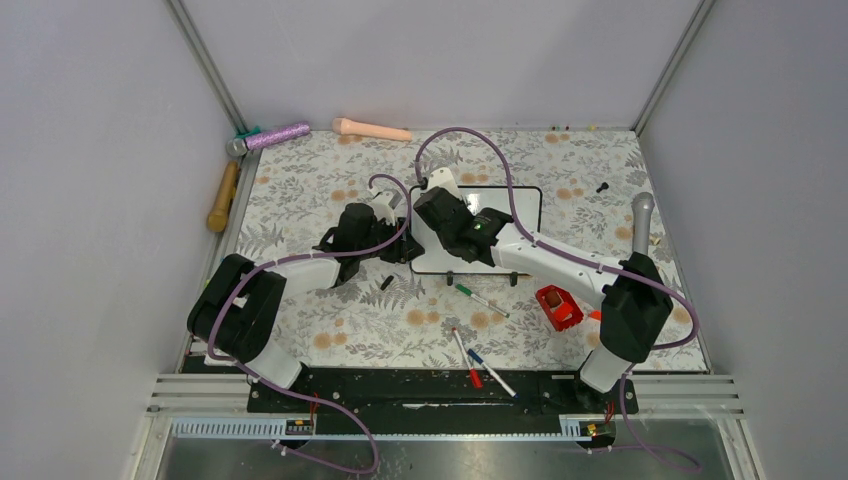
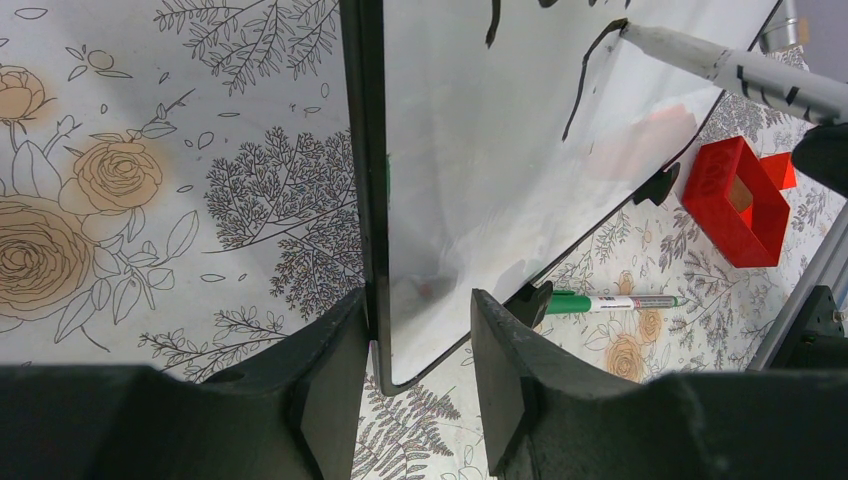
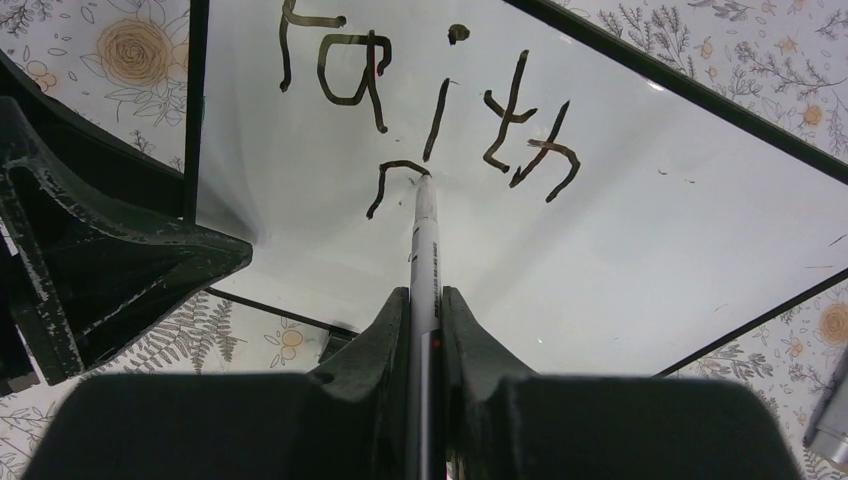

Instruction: Write a sentence on the whiteboard

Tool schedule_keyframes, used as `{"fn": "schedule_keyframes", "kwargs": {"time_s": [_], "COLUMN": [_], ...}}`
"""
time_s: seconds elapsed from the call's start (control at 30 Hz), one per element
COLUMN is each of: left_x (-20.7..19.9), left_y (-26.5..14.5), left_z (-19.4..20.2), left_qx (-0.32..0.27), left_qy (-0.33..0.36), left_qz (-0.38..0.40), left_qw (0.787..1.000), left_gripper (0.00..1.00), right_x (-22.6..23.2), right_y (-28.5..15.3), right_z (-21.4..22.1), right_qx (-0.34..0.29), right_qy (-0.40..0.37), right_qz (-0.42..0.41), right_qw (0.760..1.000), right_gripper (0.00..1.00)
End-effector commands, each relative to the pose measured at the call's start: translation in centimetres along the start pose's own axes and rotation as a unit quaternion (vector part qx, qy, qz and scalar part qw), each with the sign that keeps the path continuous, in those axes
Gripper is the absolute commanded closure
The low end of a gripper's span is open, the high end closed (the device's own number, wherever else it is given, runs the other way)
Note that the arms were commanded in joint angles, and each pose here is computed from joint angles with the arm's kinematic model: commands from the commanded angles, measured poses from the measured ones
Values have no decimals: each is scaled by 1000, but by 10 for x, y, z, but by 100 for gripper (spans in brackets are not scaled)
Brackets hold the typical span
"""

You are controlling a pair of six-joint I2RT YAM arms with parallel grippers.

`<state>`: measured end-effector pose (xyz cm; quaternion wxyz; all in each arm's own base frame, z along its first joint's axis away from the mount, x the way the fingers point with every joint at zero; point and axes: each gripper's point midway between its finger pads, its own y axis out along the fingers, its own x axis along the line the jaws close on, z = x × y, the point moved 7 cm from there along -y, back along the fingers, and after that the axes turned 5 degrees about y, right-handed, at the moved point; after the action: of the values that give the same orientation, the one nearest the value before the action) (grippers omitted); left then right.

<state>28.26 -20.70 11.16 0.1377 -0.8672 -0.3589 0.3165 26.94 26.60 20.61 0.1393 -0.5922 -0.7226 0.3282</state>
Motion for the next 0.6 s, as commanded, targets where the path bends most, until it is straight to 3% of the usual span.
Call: {"fn": "schedule_keyframes", "kwargs": {"time_s": [0.0, 0.57], "left_x": [-10, -10], "left_y": [-1, 0], "left_z": [-22, -22], "left_qx": [-35, -34], "left_qy": [18, 17], "left_qz": [27, 27], "left_qw": [999, 999], "left_gripper": [59, 62], "right_x": [-4, -2], "right_y": [-9, -12], "right_z": [1, 17], "right_qx": [1, 24], "right_qy": [6, 21], "right_qz": [3, -24], "right_qw": [1000, 999], "right_gripper": [100, 100]}}
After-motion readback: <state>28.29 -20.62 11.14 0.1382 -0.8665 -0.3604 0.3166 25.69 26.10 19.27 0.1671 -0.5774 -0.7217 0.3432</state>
